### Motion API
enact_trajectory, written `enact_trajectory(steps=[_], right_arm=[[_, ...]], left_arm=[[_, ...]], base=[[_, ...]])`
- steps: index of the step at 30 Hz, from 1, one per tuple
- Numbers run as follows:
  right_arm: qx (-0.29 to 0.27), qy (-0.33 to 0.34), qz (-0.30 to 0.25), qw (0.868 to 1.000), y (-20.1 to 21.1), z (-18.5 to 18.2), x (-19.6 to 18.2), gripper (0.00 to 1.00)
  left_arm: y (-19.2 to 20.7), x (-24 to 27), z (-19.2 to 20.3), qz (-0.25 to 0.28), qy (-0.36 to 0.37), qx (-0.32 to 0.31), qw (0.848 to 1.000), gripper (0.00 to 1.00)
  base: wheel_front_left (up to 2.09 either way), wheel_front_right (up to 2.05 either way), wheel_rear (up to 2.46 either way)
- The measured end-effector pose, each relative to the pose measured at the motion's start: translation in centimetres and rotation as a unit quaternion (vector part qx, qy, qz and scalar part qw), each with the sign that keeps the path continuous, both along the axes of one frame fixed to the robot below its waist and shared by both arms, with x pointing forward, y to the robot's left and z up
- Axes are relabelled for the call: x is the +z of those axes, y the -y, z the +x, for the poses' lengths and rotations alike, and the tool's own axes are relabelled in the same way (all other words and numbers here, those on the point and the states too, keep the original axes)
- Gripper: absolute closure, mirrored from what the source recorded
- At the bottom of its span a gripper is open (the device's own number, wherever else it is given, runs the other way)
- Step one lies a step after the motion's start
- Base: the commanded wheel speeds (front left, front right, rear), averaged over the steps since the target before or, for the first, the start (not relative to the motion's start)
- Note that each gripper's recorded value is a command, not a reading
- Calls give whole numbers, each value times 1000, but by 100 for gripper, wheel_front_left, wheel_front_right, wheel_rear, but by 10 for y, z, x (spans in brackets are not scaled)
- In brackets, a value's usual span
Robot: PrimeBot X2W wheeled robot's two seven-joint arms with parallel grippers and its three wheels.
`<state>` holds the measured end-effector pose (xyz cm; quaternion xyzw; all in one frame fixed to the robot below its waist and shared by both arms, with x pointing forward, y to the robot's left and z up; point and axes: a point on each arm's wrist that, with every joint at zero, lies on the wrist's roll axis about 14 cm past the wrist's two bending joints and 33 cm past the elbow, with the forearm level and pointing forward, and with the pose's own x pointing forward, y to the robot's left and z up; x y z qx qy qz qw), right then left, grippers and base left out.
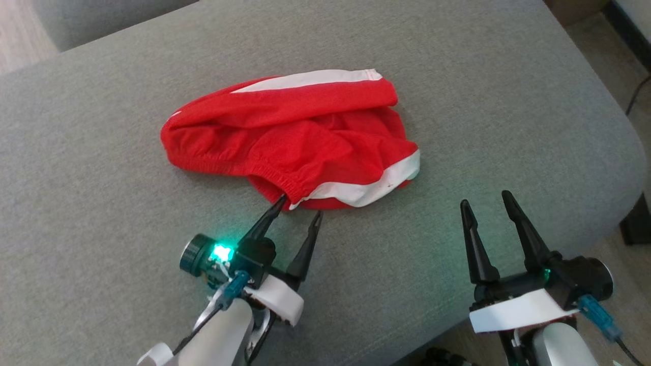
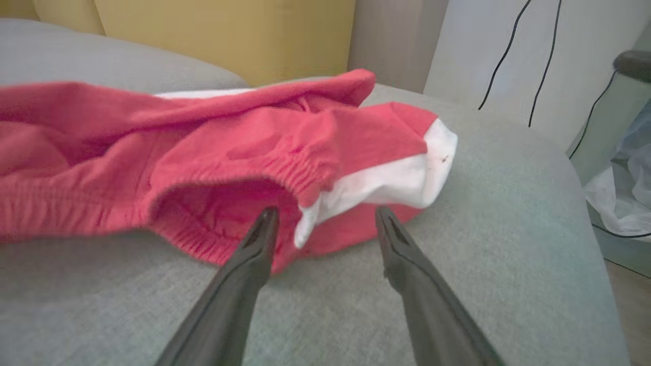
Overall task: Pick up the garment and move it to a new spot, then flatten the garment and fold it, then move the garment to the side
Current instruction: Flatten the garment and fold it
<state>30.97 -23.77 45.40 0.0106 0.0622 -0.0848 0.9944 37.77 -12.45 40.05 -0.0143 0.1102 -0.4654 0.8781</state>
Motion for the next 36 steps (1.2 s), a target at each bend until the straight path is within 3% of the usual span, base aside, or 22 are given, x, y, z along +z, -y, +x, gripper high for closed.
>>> enact_trajectory(steps=[1, 3, 4, 13, 22, 27, 36], right_arm=[[-1, 1, 0, 1000, 1, -1, 1, 0], [-3, 3, -1, 1000, 1, -2, 2, 0], [-3, 4, 0, 1000, 1, -2, 2, 0], [19, 11, 8, 1000, -10, 8, 3, 0], [94, -8, 30, 995, -55, 22, -15, 0], [136, -27, 55, 989, -82, 29, -30, 0], [224, -56, 54, 972, -134, 40, -49, 0]], left_arm=[[2, 5, 2, -5, 8, 1, 1000, 37], [2, 13, 5, -11, 18, 5, 1000, 88], [2, 15, 6, -12, 22, 8, 1000, 100], [-20, 14, 3, -5, 19, 34, 999, 100], [-80, 46, 18, -27, 49, 141, 988, 100], [-135, 54, 21, -17, 61, 227, 972, 100], [-235, 70, 24, 6, 93, 362, 928, 100]], base=[[0, 0, 0], [0, 0, 0], [0, 0, 0], [0, 0, 0], [0, 0, 0], [0, 0, 0], [0, 0, 0]])
